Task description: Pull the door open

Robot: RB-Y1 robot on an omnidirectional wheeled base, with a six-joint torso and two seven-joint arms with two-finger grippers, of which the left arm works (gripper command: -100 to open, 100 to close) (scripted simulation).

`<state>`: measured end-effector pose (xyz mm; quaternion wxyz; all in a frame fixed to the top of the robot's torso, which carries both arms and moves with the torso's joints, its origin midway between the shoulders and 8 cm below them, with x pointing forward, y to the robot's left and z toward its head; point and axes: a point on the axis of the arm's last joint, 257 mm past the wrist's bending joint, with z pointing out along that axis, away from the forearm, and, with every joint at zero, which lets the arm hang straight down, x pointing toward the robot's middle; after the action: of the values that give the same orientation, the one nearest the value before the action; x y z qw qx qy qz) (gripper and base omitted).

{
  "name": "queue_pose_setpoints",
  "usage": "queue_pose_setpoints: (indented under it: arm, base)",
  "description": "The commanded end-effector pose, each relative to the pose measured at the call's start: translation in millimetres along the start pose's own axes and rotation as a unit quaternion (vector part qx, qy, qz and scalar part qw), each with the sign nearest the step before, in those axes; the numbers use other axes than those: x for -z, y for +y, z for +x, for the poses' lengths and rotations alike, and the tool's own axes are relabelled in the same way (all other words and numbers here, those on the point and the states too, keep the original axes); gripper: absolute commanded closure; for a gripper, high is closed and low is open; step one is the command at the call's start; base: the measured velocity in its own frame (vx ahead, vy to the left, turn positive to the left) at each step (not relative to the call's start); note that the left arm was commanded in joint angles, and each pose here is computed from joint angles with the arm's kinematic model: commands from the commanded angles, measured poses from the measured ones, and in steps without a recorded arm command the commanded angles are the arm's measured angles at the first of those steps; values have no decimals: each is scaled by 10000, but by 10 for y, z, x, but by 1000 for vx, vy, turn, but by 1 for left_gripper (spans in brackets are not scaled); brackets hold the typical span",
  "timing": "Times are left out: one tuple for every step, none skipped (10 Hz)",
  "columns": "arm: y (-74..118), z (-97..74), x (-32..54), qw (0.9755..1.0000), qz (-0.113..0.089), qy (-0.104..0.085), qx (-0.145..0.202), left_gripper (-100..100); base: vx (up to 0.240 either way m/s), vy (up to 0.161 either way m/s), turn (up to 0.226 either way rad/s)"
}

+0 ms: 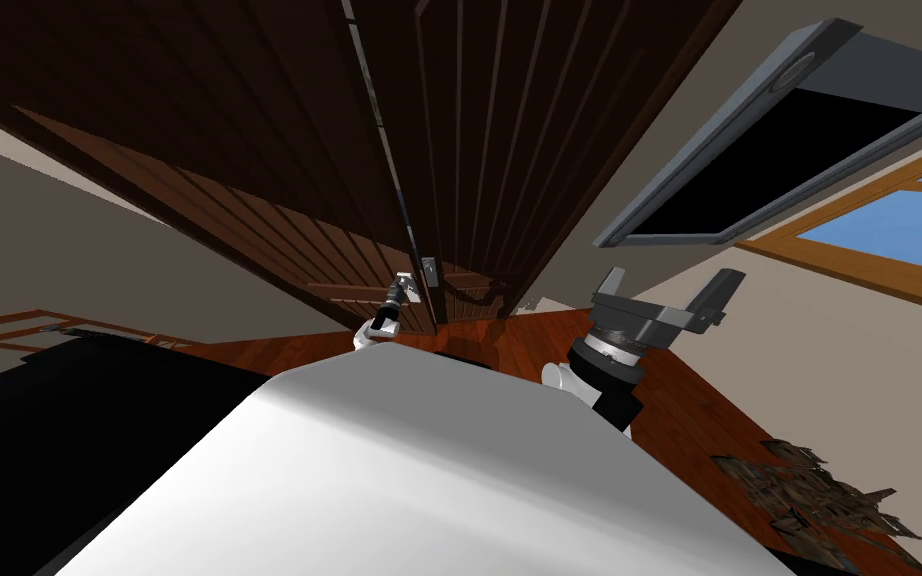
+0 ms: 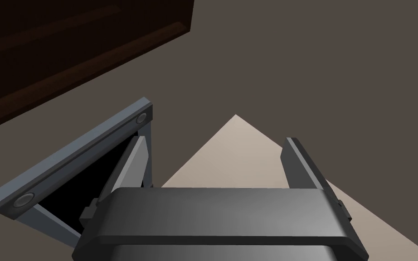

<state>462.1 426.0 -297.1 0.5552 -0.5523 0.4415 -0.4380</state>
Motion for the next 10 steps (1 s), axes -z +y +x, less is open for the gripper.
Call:
queue_pose_setpoints:
  arm:
    - [7, -6, 6, 10000, -6, -4, -2, 100]
    - [7, -6, 6, 10000, -6, -4, -2, 100]
    - [7, -6, 6, 10000, -6, -4, -2, 100]
    - [7, -6, 6, 10000, -6, -4, -2, 100]
    - [7, -6, 6, 10000, -6, -4, -2, 100]
    - [7, -6, 6, 10000, -6, -4, -2, 100]
    - [33, 10, 43, 10000, -36, 69, -15, 100]
    - [30, 25, 53, 9999, -33, 112, -16, 100]
    - [26, 44, 64, 9999, -29, 163, -15, 100]
    - [21, 68, 76, 9998, -23, 221, -14, 100]
  base:
    - [-9, 4, 17]
    - [-28, 7, -5]
    - [-27, 3, -9]
    - [-19, 0, -1]
    - [-10, -2, 3]
    - [0, 0, 0]
    - [-127, 47, -108]
    - [-184, 102, -133]
    - [-206, 86, -141]
    - [-190, 61, -114]
